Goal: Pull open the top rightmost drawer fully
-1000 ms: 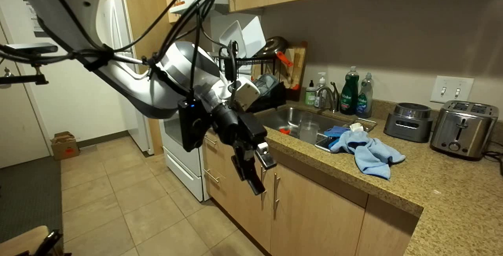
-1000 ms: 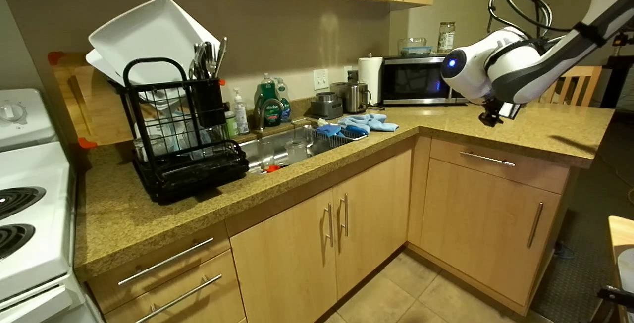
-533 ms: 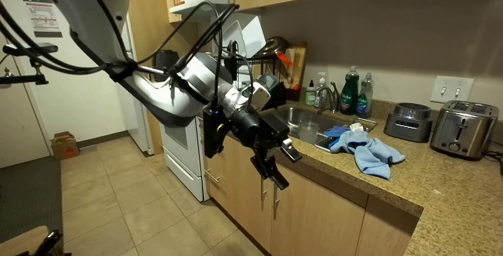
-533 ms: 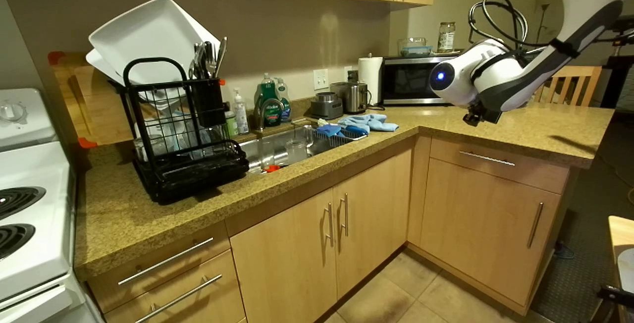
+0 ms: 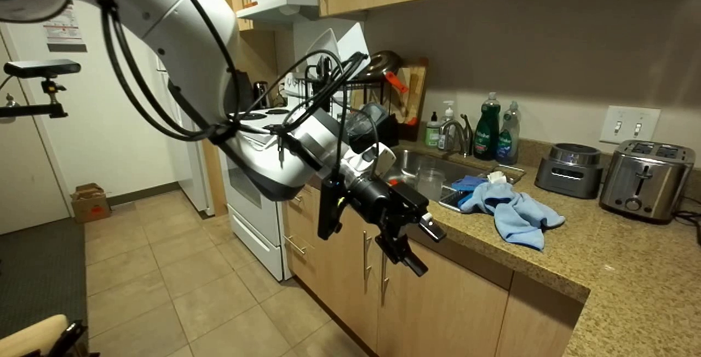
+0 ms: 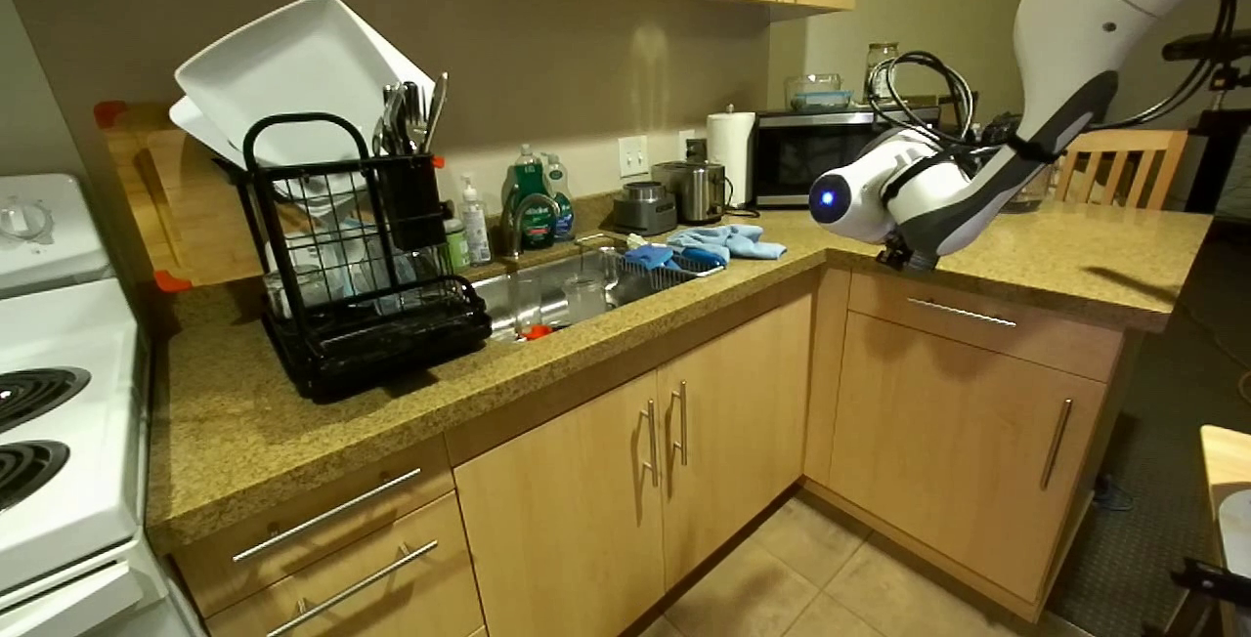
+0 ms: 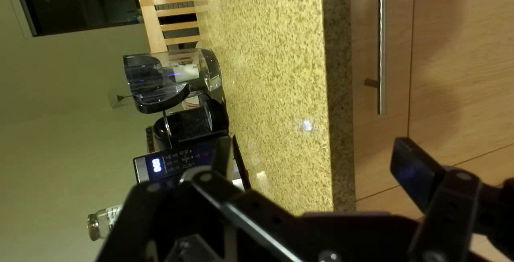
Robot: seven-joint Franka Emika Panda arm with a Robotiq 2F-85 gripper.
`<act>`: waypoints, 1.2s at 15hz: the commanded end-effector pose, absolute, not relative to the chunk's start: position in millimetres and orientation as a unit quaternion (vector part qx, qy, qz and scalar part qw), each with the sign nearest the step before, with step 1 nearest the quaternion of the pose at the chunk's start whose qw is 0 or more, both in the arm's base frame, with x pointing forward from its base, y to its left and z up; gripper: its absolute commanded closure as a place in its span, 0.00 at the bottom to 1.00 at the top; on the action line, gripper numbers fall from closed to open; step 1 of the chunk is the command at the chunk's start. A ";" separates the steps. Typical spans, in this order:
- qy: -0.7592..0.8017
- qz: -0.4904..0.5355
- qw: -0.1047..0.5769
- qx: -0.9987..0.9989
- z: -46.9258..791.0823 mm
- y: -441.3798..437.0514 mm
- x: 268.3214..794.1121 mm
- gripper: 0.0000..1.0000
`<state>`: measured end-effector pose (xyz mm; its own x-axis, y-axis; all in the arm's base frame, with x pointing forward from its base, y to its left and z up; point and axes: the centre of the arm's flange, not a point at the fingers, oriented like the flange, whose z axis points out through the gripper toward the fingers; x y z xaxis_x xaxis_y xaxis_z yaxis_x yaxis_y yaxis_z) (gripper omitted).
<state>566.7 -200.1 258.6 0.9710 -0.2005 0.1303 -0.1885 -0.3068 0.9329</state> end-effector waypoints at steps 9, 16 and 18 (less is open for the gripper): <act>-0.132 -0.004 0.585 0.800 240.1 -205.8 613.5 0.00; -0.132 -0.004 0.585 0.800 240.2 -205.9 613.6 0.00; -0.132 -0.004 0.585 0.800 240.2 -205.9 613.6 0.00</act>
